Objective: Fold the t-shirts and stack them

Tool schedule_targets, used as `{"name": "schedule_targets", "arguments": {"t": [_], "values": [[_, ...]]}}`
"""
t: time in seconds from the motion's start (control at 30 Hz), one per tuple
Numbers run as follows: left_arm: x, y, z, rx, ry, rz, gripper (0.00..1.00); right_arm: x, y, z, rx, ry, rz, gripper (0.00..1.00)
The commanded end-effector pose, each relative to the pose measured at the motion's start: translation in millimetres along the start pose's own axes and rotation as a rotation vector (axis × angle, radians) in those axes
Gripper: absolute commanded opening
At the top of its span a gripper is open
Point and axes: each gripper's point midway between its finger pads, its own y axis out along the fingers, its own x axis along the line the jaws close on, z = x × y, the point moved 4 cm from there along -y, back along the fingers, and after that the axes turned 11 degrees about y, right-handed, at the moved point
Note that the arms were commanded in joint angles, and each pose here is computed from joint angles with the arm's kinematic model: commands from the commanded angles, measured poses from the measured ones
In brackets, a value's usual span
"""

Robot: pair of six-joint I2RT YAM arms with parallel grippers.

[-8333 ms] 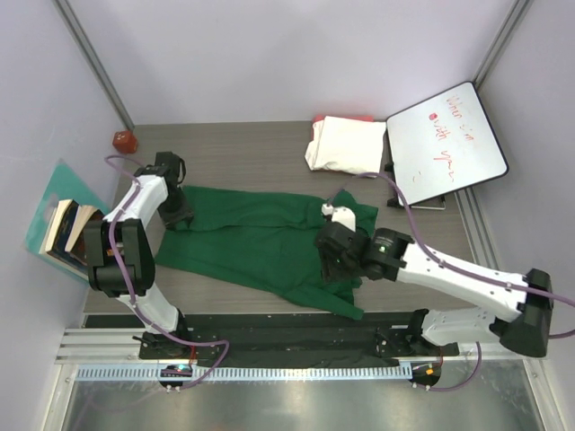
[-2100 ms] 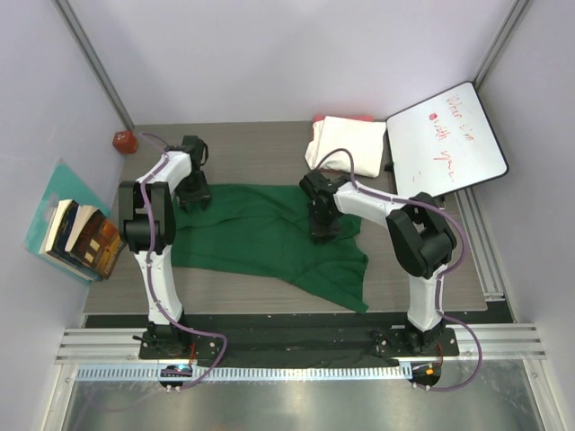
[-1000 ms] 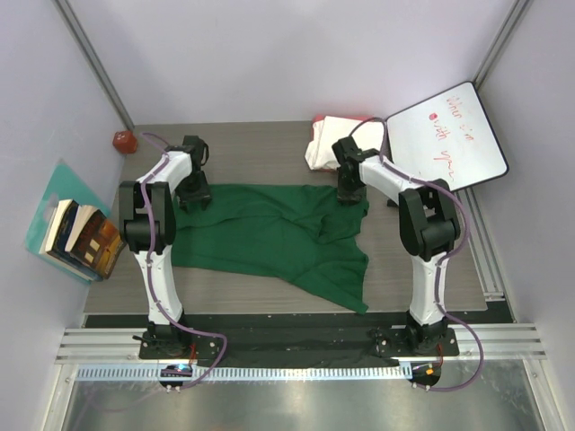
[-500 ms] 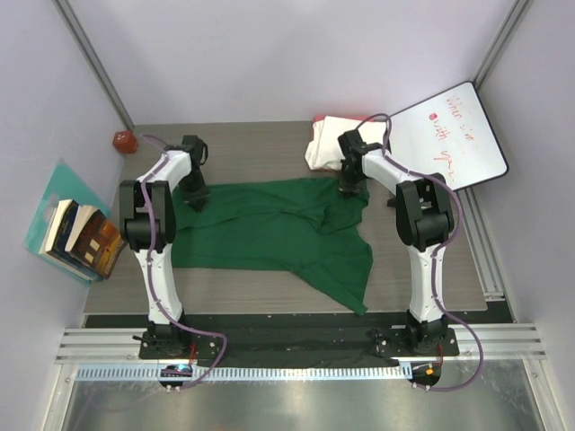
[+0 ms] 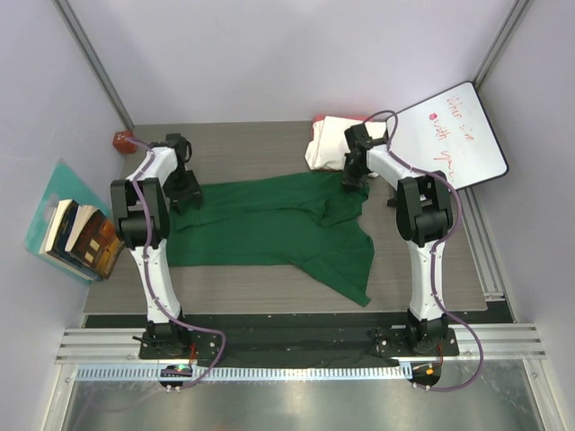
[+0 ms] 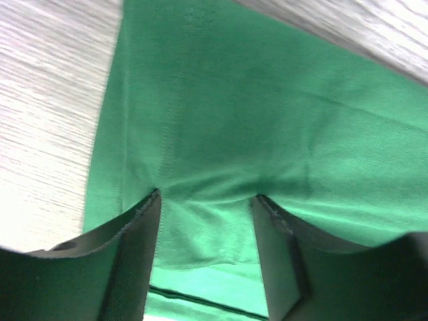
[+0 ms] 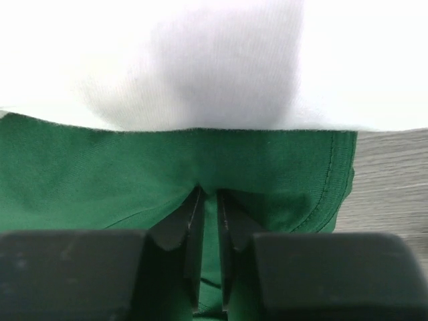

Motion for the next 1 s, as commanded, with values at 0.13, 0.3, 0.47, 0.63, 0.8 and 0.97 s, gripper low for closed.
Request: {"name": "schedule_targets", "arguments": {"t": [0.13,0.3,0.47,0.63,0.8,0.97], "values": [[7,13,-6,-0.068,0.005,-0.003,0.68,-22,-11,0,-0.021,-0.001,0.017,0.33],[8,4,-7,-0.098,-0.006,0.004,0.68,2,-60,-11,-0.076,0.018,-0.126,0.35],[6,6,-4,-0.094,0.001,0.005,0.68,31,-78,4,-0.029,0.006,-0.229,0.36],[0,5,-3,-0.096,0.017,0.006,0.68,61,-82,21,-0.019,-0.058,-0.261,0.40],[-5,6,1,-0.086,0.044,-0.008,0.68,73,-66,42,0.026,-0.096,-0.246,0.41],[-8,4,3,-0.087,0.053,-0.011,0.68,77,-54,56,0.055,-0.109,-0.225,0.41]]}}
